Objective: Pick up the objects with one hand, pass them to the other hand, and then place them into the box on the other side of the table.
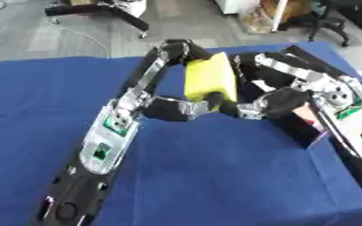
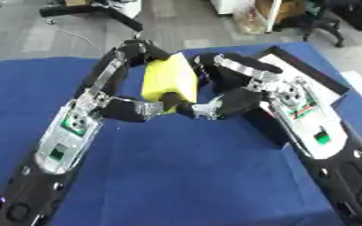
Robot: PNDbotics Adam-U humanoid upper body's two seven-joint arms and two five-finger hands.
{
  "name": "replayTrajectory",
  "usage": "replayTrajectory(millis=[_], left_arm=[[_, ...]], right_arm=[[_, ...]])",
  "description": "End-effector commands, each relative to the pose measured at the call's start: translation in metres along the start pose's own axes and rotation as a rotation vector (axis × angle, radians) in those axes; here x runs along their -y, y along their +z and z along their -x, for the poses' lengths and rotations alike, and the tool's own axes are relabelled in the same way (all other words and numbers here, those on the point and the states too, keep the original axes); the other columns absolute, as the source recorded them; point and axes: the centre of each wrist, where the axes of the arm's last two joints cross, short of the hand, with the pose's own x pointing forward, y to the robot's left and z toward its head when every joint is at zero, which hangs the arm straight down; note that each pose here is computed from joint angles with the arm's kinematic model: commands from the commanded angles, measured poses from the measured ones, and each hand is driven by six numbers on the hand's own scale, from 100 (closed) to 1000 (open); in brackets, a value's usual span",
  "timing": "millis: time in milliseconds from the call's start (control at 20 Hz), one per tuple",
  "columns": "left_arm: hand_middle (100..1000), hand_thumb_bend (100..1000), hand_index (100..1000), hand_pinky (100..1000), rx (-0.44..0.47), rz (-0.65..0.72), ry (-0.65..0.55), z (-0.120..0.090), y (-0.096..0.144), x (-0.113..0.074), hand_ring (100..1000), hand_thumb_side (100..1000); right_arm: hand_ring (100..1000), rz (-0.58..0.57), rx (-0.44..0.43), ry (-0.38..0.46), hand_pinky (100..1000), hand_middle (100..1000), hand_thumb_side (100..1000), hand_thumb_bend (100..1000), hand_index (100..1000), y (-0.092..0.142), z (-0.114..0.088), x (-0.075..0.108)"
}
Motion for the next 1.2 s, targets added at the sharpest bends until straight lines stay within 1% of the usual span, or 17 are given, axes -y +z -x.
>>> replayTrajectory(millis=[50,150,300,350,400,450,500,600,650,700,800,900,1200], left_arm=[[521,112,632,566,0.031,0.017,-0.011,-0.0068,-0.0064,-0.0013,481,174],[524,112,635,568,0.031,0.026,-0.016,-0.0062,-0.0064,-0.0004,483,175],[532,118,644,572,0.031,0.036,-0.021,-0.0056,-0.0067,0.0009,491,179],[537,126,649,574,0.031,0.039,-0.022,-0.0054,-0.0067,0.0011,495,182],[542,135,654,576,0.032,0.041,-0.023,-0.0053,-0.0068,0.0013,500,186],[557,151,668,581,0.033,0.044,-0.023,-0.0053,-0.0068,0.0015,512,194],[566,168,676,584,0.034,0.048,-0.023,-0.0054,-0.0068,0.0016,518,201],[591,258,700,592,0.037,0.051,-0.021,-0.0054,-0.0068,0.0015,537,250],[601,314,711,596,0.04,0.052,-0.019,-0.0056,-0.0068,0.0013,544,279],[623,445,738,605,0.042,0.053,-0.018,-0.0057,-0.0068,0.0009,562,354],[656,595,772,619,0.048,0.053,-0.016,-0.0061,-0.0071,0.0003,587,448],[671,660,787,626,0.052,0.055,-0.015,-0.0063,-0.0071,-0.0002,600,497],[690,721,805,635,0.049,0.05,-0.012,-0.0057,-0.0069,-0.0007,615,550]], right_arm=[[738,0.042,0.011,0.024,678,757,296,385,678,0.0025,-0.0069,0.009],[726,0.068,0.012,0.025,671,740,258,359,642,0.003,-0.0077,0.0098],[709,0.108,0.011,0.025,661,709,173,310,576,0.0035,-0.009,0.0102],[700,0.117,0.011,0.024,657,688,121,279,536,0.0036,-0.0093,0.0101],[689,0.125,0.01,0.023,653,663,100,254,493,0.0037,-0.0095,0.0101],[673,0.133,0.009,0.021,644,626,100,215,441,0.0038,-0.0097,0.0101],[664,0.141,0.007,0.019,640,610,100,185,409,0.004,-0.0097,0.0103],[638,0.159,0.002,0.011,625,567,100,111,315,0.0042,-0.0097,0.0105],[629,0.171,-0.001,0.006,621,556,100,100,286,0.0044,-0.0097,0.0108],[623,0.182,-0.003,0.002,617,543,100,100,261,0.0045,-0.01,0.011],[620,0.193,0.001,-0.002,616,532,100,110,238,0.0046,-0.0113,0.0107],[618,0.193,0.006,-0.003,614,528,100,123,225,0.0047,-0.0123,0.0103],[616,0.19,0.02,0.002,615,521,100,143,213,0.0055,-0.0145,0.0102]])
